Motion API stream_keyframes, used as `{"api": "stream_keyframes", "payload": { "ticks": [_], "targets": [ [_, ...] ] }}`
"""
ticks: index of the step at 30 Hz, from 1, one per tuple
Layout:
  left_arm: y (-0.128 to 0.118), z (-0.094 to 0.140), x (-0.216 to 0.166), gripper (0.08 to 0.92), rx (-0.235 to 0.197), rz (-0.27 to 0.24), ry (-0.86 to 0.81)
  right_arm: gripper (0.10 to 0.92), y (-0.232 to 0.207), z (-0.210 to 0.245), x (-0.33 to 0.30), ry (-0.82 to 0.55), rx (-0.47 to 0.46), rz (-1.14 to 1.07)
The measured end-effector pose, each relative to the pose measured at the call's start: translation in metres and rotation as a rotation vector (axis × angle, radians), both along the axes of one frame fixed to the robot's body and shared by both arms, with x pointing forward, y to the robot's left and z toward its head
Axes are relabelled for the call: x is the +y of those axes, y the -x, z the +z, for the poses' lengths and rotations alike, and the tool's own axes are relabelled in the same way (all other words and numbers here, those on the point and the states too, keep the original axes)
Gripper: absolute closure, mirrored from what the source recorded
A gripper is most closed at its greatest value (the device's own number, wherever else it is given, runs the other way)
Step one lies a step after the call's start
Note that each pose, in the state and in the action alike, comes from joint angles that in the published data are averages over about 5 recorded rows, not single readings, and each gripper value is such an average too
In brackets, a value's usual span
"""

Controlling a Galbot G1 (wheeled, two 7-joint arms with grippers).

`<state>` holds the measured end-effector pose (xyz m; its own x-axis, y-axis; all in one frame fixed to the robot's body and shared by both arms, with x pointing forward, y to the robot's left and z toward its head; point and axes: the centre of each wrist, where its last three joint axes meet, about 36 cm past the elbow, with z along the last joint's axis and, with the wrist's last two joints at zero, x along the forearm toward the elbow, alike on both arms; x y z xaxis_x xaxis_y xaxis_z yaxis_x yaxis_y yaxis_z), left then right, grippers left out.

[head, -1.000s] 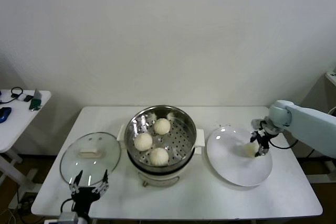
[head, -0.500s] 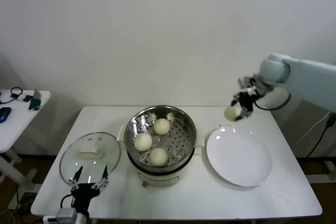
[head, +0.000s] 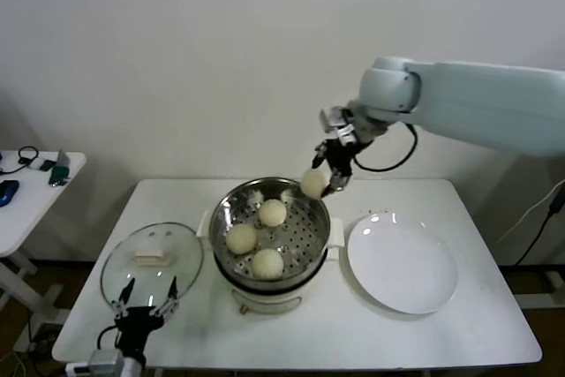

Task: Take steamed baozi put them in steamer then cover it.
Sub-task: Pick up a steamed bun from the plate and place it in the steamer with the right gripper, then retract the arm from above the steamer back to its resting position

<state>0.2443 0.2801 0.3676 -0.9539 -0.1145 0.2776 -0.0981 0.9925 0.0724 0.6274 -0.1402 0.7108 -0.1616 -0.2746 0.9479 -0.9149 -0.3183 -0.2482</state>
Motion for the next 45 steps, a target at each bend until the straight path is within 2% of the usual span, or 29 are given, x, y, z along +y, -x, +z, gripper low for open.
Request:
{"api": "stream_keyframes", "payload": {
  "ticks": [14, 23, 27, 33, 36, 45],
  "targets": [
    [0.001, -0.003, 0.002, 0.177, 0.005, 0.012, 0.004, 0.342, 0.007, -0.077, 0.046, 0.100, 0.041, 0.082],
    [0.001, -0.004, 0.001, 0.177, 0.004, 0.011, 0.005, 0.321, 0.008, -0.100, 0.056, 0.127, 0.034, 0.103],
    [0.002, -0.004, 0.001, 0.177, 0.004, 0.010, 0.005, 0.300, 0.008, -0.102, 0.057, 0.133, 0.031, 0.109],
    [0.002, -0.003, 0.001, 0.177, 0.002, 0.010, 0.006, 0.211, 0.008, -0.103, 0.057, 0.138, 0.046, 0.122],
    [0.002, -0.002, 0.001, 0.177, 0.000, 0.010, 0.006, 0.201, 0.006, -0.098, 0.055, 0.133, 0.052, 0.126],
    [0.002, 0.004, 0.001, 0.177, 0.001, 0.001, 0.009, 0.199, -0.013, -0.045, 0.028, 0.035, 0.042, 0.064]
  ]
}}
